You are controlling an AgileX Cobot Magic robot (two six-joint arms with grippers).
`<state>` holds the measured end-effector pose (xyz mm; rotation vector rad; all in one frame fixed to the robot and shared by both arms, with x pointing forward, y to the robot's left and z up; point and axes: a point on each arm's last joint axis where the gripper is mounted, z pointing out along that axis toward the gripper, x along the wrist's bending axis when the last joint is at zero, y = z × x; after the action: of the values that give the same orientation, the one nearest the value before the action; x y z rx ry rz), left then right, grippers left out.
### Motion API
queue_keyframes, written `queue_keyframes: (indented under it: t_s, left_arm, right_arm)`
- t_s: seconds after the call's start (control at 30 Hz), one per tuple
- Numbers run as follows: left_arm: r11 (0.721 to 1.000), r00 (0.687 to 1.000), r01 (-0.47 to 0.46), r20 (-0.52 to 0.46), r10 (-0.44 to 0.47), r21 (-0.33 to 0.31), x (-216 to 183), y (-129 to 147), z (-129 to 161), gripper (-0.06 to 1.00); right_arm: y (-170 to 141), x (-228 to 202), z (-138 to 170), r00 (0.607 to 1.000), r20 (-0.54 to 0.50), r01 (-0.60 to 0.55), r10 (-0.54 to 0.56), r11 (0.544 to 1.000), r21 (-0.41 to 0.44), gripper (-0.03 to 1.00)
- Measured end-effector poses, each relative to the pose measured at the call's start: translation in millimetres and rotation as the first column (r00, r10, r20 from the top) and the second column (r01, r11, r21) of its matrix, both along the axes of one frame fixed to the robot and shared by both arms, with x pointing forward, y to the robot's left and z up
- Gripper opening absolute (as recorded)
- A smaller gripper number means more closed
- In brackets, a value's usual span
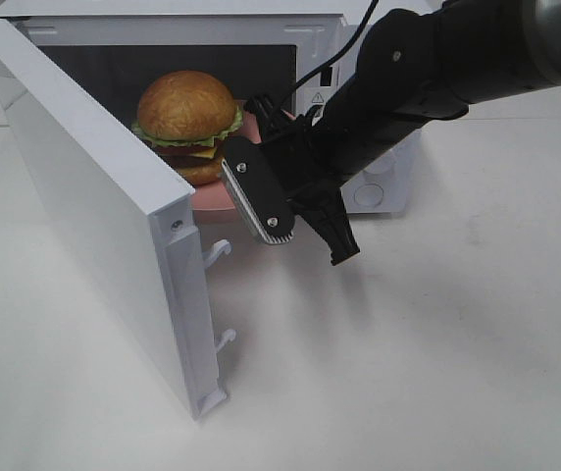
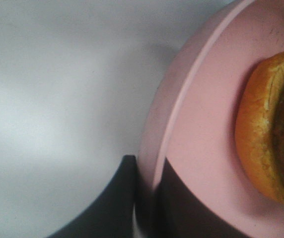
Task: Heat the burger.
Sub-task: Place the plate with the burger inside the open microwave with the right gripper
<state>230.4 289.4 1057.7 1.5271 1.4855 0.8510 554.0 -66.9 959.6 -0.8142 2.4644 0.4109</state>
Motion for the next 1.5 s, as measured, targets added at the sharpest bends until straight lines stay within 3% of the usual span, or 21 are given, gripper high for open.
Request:
queue_keyframes:
  t_s: [0.43, 1.07, 1.5]
  left_arm:
    - [1.0, 1.0, 0.0, 0.0, 0.0, 0.0, 0.0, 0.0, 0.0, 0.99]
    - [1.0, 1.0, 0.0, 0.0, 0.0, 0.0, 0.0, 0.0, 0.0, 0.99]
    - [1.0, 1.0, 0.0, 0.0, 0.0, 0.0, 0.0, 0.0, 0.0, 0.99]
  right_arm:
    - [-25.1, -31.8, 6.2, 1.0, -0.012, 0.001, -0.001, 1.0, -0.017, 0.07]
    - [-72.7, -95.0, 24.5, 0.998, 0.045, 0.05, -0.052, 0.998, 0.026, 0.07]
    - [-106.8, -141.6, 34.0, 0.989, 0.038, 0.138, -0.141, 0.988, 0.065, 0.07]
